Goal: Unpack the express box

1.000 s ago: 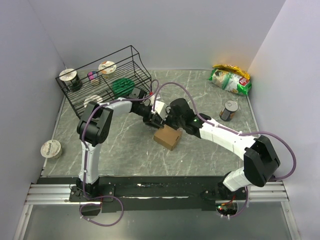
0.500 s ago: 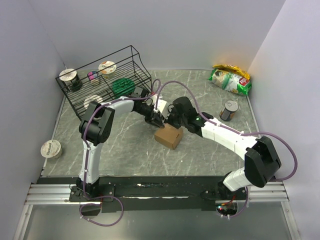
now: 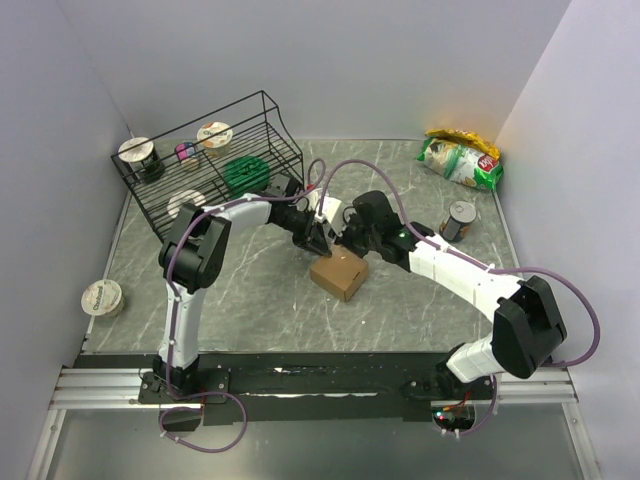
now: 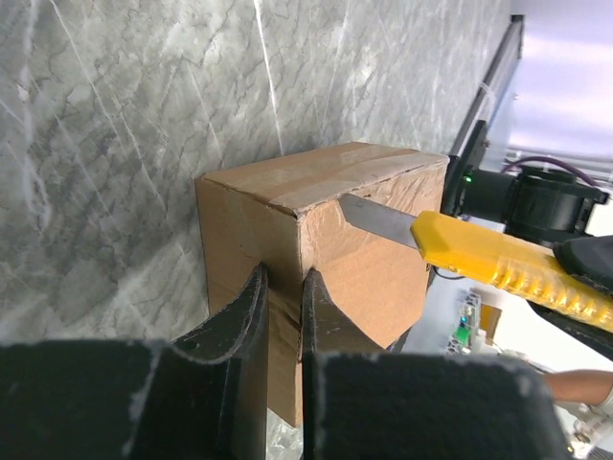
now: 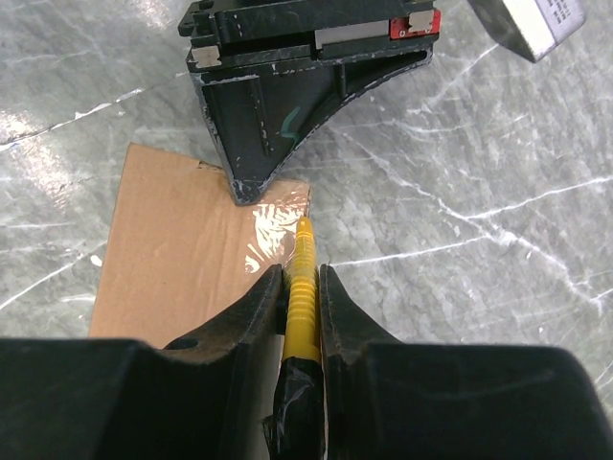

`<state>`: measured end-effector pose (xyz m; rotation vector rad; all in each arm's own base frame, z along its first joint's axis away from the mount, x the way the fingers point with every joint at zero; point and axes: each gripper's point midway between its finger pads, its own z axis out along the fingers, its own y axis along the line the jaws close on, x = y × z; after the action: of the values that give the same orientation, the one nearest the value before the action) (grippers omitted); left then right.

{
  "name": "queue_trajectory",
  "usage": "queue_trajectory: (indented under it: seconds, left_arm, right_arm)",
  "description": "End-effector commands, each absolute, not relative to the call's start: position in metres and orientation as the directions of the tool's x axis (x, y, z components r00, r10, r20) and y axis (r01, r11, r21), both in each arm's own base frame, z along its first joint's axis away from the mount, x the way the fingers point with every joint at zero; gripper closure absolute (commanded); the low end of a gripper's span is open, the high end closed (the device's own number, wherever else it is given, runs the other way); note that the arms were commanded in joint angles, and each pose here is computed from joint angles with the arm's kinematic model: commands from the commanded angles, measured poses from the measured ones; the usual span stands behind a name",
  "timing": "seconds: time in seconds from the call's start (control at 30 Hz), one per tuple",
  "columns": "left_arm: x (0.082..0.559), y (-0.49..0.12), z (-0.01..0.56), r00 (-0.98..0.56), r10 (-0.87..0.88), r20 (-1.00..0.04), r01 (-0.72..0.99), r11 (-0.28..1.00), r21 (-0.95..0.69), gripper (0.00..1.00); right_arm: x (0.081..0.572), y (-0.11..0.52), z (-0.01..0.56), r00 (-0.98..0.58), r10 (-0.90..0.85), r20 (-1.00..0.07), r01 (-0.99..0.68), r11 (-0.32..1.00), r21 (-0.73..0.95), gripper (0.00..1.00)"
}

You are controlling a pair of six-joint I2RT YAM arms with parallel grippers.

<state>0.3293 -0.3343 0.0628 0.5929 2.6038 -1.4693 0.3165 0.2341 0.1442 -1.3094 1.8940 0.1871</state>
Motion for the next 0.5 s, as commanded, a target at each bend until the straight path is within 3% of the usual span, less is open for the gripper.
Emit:
queue_trajectory:
  seconds: [0.0, 0.47]
  left_arm:
    - [0.350, -0.313, 0.038, -0.924, 0.237, -0.300, 0.381, 0.643, -0.665, 0.99]
    - [0.373, -0.287, 0.047, -0.927, 0.139, -0.348, 0.323, 0.766, -0.556, 0.99]
  right_arm:
    - [0.303, 0.207, 0.143, -0.228, -0.745, -0.627, -0.817, 0.497, -0.294, 1.00]
    - [0.295, 0.196, 0.138, -0.268, -0.747, -0.608, -0.805, 0.521, -0.284, 1.00]
